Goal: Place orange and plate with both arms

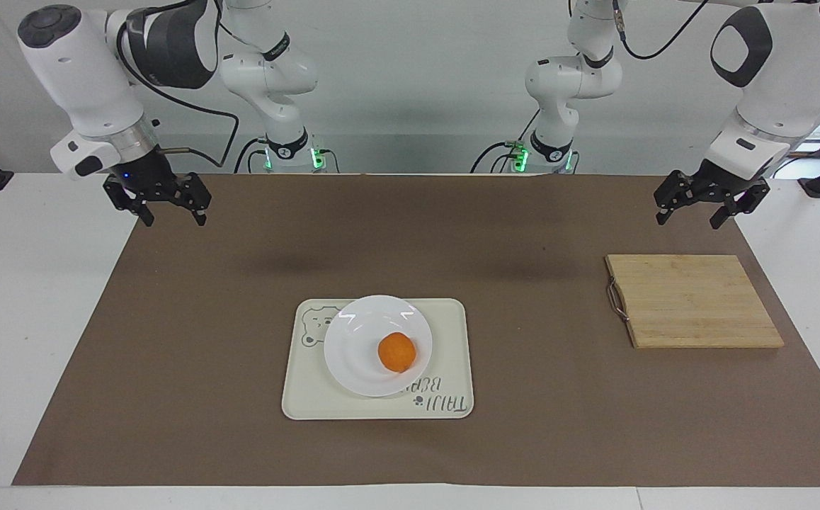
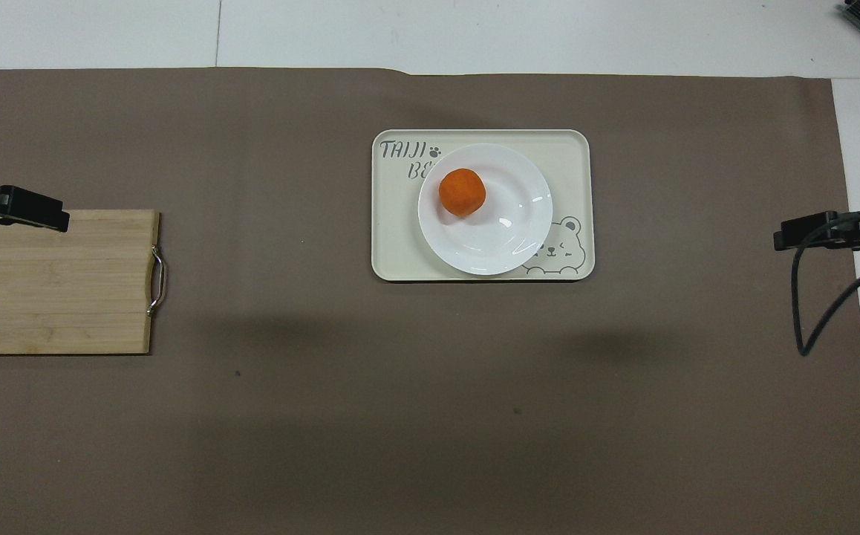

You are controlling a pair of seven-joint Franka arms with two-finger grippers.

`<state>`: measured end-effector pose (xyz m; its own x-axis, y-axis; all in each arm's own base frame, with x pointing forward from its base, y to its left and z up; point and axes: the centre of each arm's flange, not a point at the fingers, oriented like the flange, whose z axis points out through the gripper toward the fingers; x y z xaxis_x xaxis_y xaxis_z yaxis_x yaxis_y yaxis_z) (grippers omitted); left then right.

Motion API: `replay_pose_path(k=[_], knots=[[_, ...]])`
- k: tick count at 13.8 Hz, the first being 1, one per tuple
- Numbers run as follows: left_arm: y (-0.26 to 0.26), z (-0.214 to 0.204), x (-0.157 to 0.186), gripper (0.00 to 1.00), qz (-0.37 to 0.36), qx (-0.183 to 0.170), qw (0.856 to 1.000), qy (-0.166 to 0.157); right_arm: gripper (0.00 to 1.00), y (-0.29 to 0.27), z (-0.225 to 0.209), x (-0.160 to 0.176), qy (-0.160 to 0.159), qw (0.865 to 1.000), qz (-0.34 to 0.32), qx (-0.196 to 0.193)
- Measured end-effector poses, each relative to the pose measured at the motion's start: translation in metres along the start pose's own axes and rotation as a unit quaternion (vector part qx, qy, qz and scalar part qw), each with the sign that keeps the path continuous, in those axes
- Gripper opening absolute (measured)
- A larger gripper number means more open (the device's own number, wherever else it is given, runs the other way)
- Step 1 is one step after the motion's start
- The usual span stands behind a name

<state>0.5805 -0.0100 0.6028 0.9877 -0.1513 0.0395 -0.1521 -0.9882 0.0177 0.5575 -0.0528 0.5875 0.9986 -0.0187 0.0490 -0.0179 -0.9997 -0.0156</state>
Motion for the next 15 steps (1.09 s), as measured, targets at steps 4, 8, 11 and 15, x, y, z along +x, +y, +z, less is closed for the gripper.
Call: replay_pose_path(k=[4,8,11,15], knots=[[0.000,0.000,0.000,1.00,0.000,0.000,1.000,0.000,1.00,0.005,-0.036,-0.024,-0.005,1.000,0.006,0.004],[0.000,0.000,0.000,1.00,0.000,0.000,1.000,0.000,1.00,0.024,-0.050,-0.037,-0.002,1.000,0.025,0.005],[0.000,0.000,0.000,1.00,0.000,0.000,1.000,0.000,1.00,0.020,-0.051,-0.037,-0.003,1.000,0.022,0.005],[0.000,0.000,0.000,1.00,0.000,0.000,1.000,0.000,1.00,0.007,-0.068,-0.040,-0.007,1.000,0.010,0.004]])
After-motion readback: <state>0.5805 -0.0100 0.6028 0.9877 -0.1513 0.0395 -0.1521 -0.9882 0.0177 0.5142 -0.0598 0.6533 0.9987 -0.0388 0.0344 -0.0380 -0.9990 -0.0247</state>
